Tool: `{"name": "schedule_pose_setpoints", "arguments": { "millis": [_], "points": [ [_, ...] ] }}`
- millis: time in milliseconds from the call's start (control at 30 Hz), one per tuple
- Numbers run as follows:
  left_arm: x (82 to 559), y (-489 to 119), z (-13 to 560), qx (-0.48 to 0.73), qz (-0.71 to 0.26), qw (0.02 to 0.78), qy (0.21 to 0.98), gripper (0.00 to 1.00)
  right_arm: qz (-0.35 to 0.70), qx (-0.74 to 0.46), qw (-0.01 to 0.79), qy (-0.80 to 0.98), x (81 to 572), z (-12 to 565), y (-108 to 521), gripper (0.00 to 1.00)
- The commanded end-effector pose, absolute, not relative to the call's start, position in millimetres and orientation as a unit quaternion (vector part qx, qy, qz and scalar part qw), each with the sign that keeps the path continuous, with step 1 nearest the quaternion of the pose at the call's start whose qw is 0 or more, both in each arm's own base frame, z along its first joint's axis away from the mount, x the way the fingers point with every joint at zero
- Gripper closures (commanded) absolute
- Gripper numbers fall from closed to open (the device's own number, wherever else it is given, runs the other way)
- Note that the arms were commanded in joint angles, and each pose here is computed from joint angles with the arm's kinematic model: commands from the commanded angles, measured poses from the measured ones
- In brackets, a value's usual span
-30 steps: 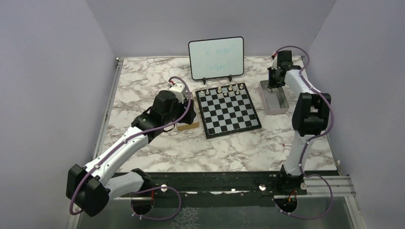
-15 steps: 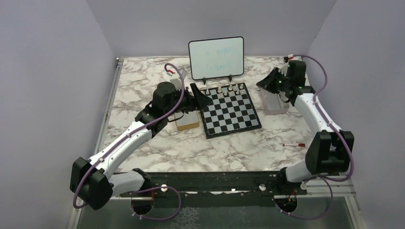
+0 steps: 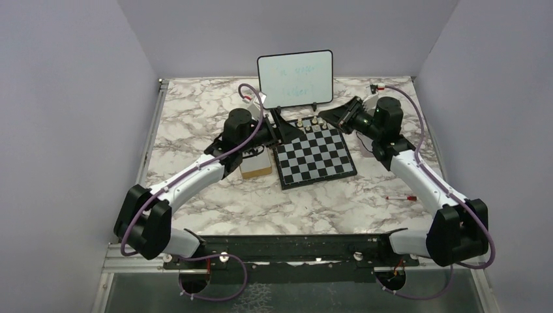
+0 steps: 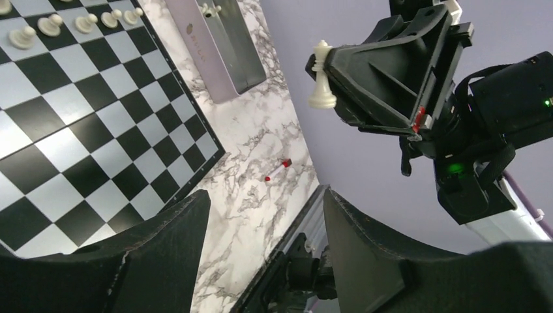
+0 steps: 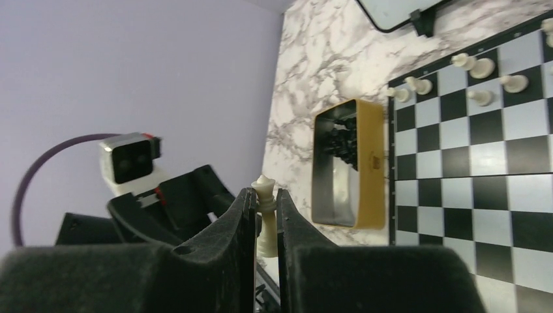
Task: Set up the chess pieces on the board
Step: Place the chess piece on the chessboard.
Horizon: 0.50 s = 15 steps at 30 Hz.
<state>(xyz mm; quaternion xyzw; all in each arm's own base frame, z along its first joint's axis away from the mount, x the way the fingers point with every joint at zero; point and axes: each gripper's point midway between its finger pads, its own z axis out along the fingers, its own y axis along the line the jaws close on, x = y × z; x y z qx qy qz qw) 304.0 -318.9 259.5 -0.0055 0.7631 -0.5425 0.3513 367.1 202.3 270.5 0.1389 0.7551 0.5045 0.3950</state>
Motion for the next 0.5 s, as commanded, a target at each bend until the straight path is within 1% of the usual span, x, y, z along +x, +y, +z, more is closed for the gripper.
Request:
{"name": "schedule_pose_setpoints", "arguments": {
  "millis": [0,267,467],
  "points": [
    [302,-338,291,0.01,-0.598,0.337,0.727,0.35,0.553,0.14,0.398,0.719,360,297,219,0.91],
    [311,-355,298,0.008,-0.621,0.332,0.71,0.34,0.585,0.136,0.377,0.706,350,303,235,0.91],
    [311,-368,306,0.02,-0.64,0.321,0.698,0.4,0.59,0.131,0.375,0.703,346,306,239,0.9]
  ]
}}
